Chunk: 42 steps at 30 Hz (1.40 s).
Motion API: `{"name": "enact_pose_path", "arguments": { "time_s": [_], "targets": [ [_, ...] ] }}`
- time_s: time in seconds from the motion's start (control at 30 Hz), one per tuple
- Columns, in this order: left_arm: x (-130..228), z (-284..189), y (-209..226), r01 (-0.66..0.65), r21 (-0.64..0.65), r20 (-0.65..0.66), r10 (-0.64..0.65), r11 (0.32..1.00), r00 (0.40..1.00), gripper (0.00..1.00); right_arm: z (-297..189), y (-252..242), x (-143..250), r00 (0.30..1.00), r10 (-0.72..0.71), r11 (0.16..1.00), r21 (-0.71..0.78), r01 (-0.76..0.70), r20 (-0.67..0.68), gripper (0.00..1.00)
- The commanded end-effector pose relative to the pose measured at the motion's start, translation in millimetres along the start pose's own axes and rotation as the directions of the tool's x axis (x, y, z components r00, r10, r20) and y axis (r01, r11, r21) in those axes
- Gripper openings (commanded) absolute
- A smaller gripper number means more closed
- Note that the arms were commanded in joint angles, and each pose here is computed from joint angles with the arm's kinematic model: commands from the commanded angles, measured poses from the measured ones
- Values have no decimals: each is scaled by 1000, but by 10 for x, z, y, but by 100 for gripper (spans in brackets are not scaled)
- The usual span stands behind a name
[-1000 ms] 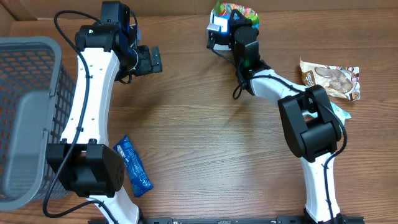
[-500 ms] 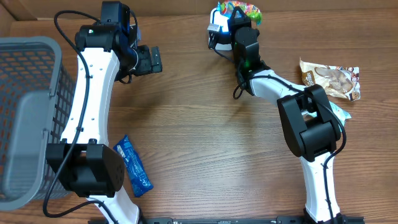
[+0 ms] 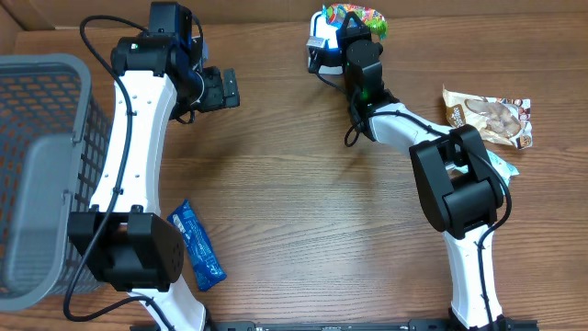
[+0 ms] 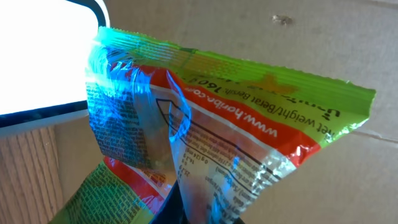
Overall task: Scan the item barcode
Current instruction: 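Hold the gummy bag's barcode against the scanner with the right gripper, then carry the gummy bag right and drop it on the nut-mix bag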
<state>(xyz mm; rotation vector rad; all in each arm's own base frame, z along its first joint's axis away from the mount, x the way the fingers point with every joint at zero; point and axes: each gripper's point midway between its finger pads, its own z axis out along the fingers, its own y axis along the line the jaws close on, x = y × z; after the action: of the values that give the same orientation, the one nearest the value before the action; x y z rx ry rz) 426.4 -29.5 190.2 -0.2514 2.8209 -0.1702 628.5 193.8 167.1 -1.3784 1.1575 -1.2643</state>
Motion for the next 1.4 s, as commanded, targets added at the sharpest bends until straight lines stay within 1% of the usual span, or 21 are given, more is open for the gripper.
{"name": "enact_pose_path", "arguments": {
  "time_s": [0.0,0.23,0.33,0.43,0.53,0.6,0.73,0.8,0.9,1.0,1.07,1.1,1.13,1.17,1.2,1.23,1.27,1.3,1.37],
  "targets": [
    [-28,-19,-29,-25,9,9,25,1000,1000,100,2,-294,84,999,26,998,61,-24,-24,4],
    [-28,-19,-29,-25,9,9,25,1000,1000,100,0,-300,86,999,27,998,62,-25,-26,4],
    [-28,-19,-29,-25,9,9,25,1000,1000,100,-32,-352,27,999,30,997,69,-29,-23,4],
    [-28,-19,-29,-25,9,9,25,1000,1000,100,-100,-502,-40,998,61,995,85,-60,-12,4],
    [-28,-19,-29,-25,9,9,25,1000,1000,100,-190,-714,-50,992,124,989,82,-124,4,4],
    [-28,-19,-29,-25,9,9,25,1000,1000,100,-258,-755,-37,989,150,988,25,-150,9,4],
    [-28,-19,-29,-25,9,9,25,1000,1000,100,-541,-749,-33,989,147,977,-160,-143,16,4],
    [-28,-19,-29,-25,9,9,25,1000,1000,100,-712,-851,-49,977,211,958,-205,-203,17,4],
    [-28,-19,-29,-25,9,9,25,1000,1000,100,-1001,-1038,-119,937,347,907,-262,-330,22,4],
    [-28,-19,-29,-25,9,9,25,1000,1000,100,-1324,-1089,-273,868,495,812,-370,-451,28,4],
    [-28,-19,-29,-25,9,9,25,1000,1000,100,-1554,-1015,-411,792,610,696,-485,-530,8,4],
    [-28,-19,-29,-25,9,9,25,1000,1000,100,-1670,-952,-496,750,662,623,-550,-556,-9,4],
    [-28,-19,-29,-25,9,9,25,1000,1000,100,-1847,-861,-627,687,725,507,-647,-570,-36,4],
    [-28,-19,-29,-25,9,9,25,1000,1000,100,-1972,-803,-720,651,757,430,-708,-560,-54,4],
    [-28,-19,-29,-25,9,9,25,1000,1000,100,-2144,-742,-851,604,793,327,-783,-529,-77,4],
    [-28,-19,-29,-25,9,9,25,1000,1000,100,-2266,-728,-950,567,819,255,-830,-496,-87,4],
    [-28,-19,-29,-25,9,9,25,1000,1000,100,-2383,-716,-1028,528,841,175,-865,-470,-117,4],
    [-28,-19,-29,-25,9,9,25,1000,1000,100,-2471,-702,-1075,505,851,114,-885,-451,-148,4],
    [-28,-19,-29,-25,9,9,25,1000,1000,100,-2567,-666,-1104,471,852,14,-891,-454,-227,4]
  ]
}}
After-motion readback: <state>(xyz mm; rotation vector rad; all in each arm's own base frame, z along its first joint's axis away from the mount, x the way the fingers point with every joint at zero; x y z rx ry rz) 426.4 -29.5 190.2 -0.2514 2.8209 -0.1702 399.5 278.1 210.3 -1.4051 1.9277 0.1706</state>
